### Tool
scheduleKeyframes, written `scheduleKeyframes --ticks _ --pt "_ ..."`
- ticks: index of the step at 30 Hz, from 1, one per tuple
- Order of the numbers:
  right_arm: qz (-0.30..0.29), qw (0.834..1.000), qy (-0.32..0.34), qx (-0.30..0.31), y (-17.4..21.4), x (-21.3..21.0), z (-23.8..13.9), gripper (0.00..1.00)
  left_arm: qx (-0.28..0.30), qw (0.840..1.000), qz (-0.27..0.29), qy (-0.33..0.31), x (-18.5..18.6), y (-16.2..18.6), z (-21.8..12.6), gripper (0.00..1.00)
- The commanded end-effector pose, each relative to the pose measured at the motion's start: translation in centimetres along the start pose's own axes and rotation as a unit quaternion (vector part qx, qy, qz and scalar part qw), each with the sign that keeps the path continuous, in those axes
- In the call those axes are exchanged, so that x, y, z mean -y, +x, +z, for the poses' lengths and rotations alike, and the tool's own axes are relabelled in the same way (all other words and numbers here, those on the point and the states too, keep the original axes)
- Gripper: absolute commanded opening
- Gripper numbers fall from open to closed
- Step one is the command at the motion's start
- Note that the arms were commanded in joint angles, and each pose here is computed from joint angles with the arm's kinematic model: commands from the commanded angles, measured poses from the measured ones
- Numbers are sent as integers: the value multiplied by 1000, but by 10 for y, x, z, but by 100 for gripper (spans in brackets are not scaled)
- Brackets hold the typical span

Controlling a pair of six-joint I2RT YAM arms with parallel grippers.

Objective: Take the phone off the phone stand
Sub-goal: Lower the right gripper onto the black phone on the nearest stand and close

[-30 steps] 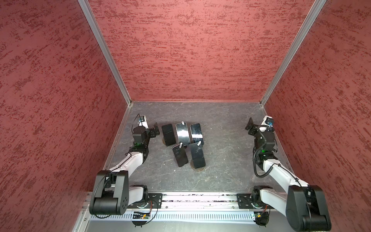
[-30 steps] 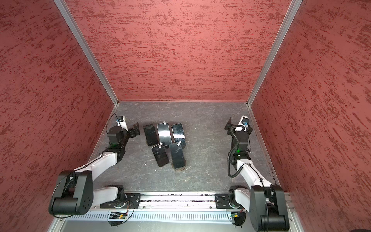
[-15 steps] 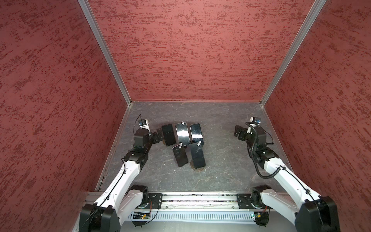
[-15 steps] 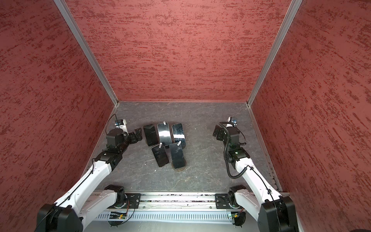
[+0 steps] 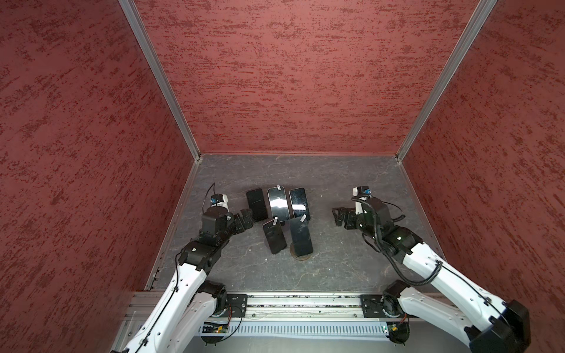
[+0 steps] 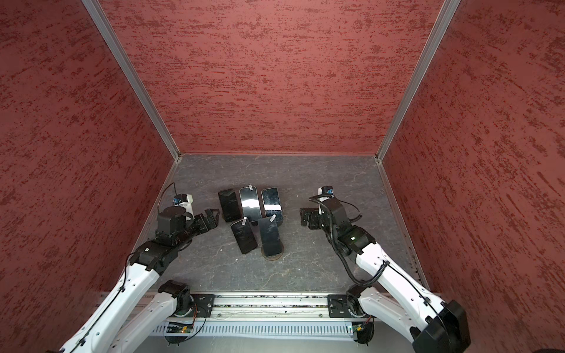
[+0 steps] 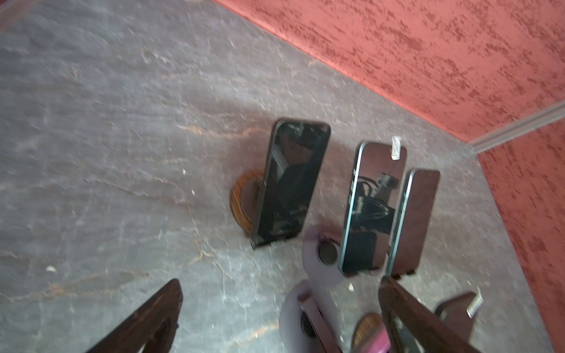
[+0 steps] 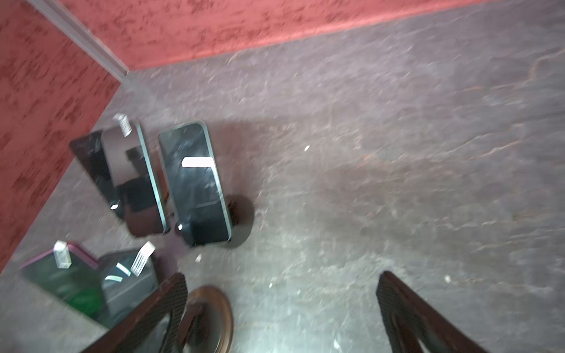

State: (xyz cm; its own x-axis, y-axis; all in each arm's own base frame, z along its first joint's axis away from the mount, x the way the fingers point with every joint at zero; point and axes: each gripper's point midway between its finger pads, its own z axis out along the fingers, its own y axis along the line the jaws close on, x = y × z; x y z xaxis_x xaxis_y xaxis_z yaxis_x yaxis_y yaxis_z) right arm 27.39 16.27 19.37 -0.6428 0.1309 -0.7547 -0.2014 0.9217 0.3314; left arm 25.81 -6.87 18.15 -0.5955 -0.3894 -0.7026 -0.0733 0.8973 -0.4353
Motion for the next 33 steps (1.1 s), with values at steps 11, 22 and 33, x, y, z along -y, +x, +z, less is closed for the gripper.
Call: scheduleKeyframes --ticks 11,22,33 --pt "-41 995 -46 -79 53 -66 6 99 -41 998 -7 44 24 20 -25 100" --pt "-153 984 15 -89 80 -117 30 99 -39 998 -7 57 31 19 -26 99" --pt "-170 976 81 -105 101 -126 58 99 -40 998 7 56 29 20 -26 100"
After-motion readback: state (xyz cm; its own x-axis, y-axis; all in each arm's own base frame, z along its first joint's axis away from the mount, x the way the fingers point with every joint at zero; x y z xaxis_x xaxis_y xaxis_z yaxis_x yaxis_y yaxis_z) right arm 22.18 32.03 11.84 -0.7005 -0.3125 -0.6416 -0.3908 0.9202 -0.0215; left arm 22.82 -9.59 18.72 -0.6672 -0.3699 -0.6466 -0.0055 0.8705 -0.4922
